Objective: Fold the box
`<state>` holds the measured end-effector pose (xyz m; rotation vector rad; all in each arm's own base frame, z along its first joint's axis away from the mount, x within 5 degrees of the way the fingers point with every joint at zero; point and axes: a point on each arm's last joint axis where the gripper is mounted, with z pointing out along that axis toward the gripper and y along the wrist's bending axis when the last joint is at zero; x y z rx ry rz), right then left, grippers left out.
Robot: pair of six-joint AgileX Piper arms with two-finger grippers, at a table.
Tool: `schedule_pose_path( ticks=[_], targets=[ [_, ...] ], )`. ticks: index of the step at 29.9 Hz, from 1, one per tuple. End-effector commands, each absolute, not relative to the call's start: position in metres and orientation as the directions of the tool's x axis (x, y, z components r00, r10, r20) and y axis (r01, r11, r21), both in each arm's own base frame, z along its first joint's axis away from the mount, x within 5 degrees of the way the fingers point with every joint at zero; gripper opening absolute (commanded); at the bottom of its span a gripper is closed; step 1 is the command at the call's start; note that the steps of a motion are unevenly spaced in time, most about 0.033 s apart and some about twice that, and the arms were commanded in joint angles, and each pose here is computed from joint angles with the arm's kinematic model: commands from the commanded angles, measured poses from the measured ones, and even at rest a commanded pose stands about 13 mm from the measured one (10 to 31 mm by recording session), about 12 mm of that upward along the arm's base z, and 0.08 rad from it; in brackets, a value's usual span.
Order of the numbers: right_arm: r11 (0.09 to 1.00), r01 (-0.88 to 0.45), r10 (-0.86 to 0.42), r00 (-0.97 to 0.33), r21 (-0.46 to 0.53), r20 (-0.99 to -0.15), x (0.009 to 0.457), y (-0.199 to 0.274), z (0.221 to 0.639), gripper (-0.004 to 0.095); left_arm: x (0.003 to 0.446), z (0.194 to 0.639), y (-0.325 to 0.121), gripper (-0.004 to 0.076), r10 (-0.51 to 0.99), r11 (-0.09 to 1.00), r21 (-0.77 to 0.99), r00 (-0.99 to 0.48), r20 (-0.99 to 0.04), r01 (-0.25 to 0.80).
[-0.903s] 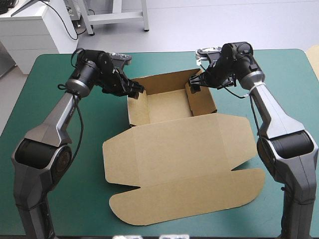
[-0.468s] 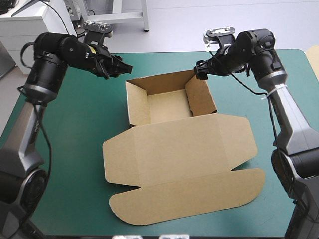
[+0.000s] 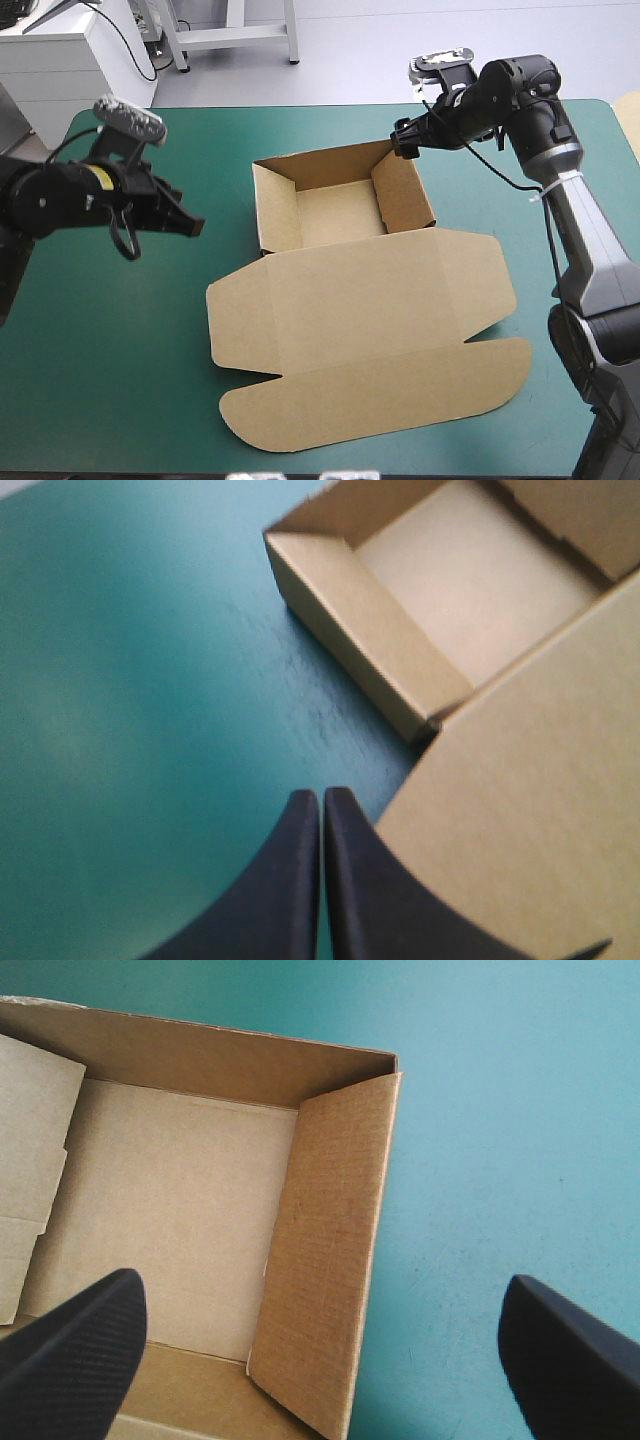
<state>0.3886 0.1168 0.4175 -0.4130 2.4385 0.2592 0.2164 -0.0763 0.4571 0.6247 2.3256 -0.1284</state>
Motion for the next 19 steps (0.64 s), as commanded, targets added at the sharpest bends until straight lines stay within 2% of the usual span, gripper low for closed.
schedule_pose_path(
  ticks=[1, 8, 19],
  targets=[
    [0.923, -0.379, -0.235, -0.689, 0.065, -0.686, 0.375, 0.113, 0.442, 0.0876, 0.187, 0.435, -0.066, -0.0008, 0.428, 0.873, 0.084, -0.674, -0.603, 0.479],
    [0.919, -0.390, -0.260, -0.716, 0.062, -0.648, 0.389, 0.117, 0.422, 0.0876, 0.154, 0.362, -0.055, -0.0008, 0.456, 0.871, 0.058, -0.759, -0.464, 0.488],
    [0.915, -0.398, -0.301, -0.783, 0.068, -0.545, 0.423, 0.127, 0.367, 0.0876, 0.122, 0.299, -0.046, -0.0008, 0.401, 0.894, 0.009, -0.793, -0.459, 0.447]
  ],
)
